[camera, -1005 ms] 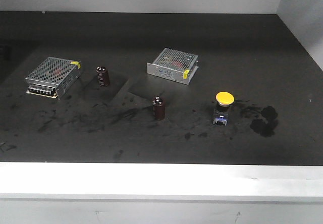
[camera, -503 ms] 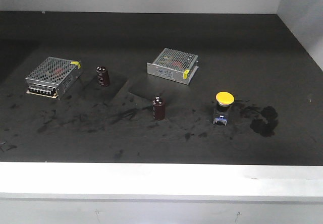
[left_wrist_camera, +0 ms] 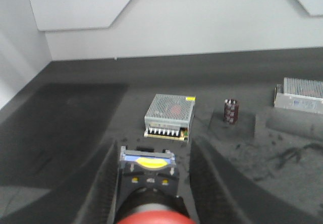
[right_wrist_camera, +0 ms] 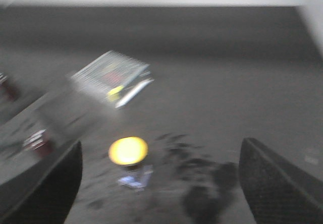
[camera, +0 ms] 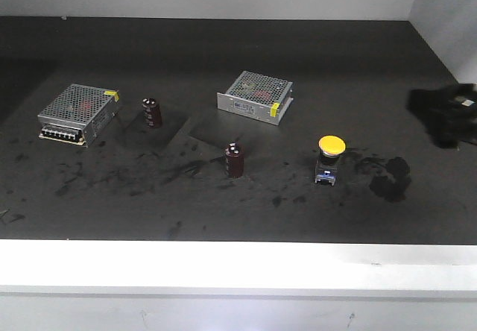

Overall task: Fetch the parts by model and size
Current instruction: 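Move the right gripper down over the yellow-capped button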

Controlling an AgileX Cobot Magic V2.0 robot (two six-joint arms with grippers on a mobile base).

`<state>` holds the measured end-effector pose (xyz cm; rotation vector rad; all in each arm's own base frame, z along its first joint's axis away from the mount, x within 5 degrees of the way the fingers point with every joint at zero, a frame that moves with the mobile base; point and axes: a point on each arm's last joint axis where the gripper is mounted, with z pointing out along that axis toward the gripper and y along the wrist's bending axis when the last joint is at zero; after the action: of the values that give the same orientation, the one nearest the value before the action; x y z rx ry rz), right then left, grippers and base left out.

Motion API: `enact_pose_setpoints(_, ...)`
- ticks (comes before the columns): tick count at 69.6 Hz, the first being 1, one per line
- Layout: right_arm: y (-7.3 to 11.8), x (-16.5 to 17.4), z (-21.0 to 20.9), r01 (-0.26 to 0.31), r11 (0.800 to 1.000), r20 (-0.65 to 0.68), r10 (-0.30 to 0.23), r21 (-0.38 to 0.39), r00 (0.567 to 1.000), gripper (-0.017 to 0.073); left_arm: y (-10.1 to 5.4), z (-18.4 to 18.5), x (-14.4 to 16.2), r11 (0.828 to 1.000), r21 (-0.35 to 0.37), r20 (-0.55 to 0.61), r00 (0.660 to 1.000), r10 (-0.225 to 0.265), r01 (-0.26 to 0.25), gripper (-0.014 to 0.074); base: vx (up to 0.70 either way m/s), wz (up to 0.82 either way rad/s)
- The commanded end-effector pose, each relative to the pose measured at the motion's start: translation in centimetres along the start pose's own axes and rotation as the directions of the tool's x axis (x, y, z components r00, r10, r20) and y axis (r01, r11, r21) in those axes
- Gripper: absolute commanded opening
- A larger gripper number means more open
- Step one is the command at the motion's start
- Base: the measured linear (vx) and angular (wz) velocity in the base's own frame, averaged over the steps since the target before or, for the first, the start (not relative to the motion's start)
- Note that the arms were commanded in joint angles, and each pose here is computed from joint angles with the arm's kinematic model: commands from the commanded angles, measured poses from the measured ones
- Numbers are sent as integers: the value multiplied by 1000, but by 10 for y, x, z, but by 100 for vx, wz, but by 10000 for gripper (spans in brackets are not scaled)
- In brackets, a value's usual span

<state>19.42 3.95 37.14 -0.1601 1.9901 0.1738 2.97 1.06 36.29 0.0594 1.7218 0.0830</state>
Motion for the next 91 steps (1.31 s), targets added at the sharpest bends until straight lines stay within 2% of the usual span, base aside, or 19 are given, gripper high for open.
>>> enact_pose_setpoints(1,12,-28,9,41,998,31,-39,-48,999,594,0,0,-10,1000,5,67,998,10,-10,-6,0,0)
enact_pose_setpoints(9,21,-44,35,29,997,-67,-34,-73,997,594,0,0,-10,1000,5,64,998,10,-10,-6,0,0)
enact_pose_setpoints(18,24,-60,66,-60,997,-187,50,-49,981,594,0,0,-10,1000,5,62,998,10,-10,-6,0,0)
enact_pose_setpoints(30,27,-74,104,-116,993,-336,106,-12,936,594,0,0,-9,1000,4,60,998,10,-10,-6,0,0)
enact_pose_setpoints(36,28,-75,124,-132,991,-420,125,12,899,593,0,0,-9,1000,4,60,998,10,-10,-6,0,0)
enact_pose_setpoints(49,28,-76,160,-137,988,-529,153,70,835,575,0,0,-9,1000,4,60,998,10,-10,-6,0,0)
enact_pose_setpoints(62,25,-59,190,-79,988,-670,148,133,727,570,0,0,-9,1000,4,60,998,10,-10,-6,0,0)
enact_pose_setpoints(73,29,-46,207,-110,987,-708,162,119,687,570,0,0,-9,1000,4,60,998,10,-10,-6,0,0)
enact_pose_setpoints(82,29,-34,220,-113,986,-736,167,123,655,570,0,0,-9,1000,4,60,998,10,-10,-6,0,0)
enact_pose_setpoints(91,30,-14,227,-118,985,-783,174,129,597,570,0,1,-9,1000,4,54,998,10,-10,-6,0,0)
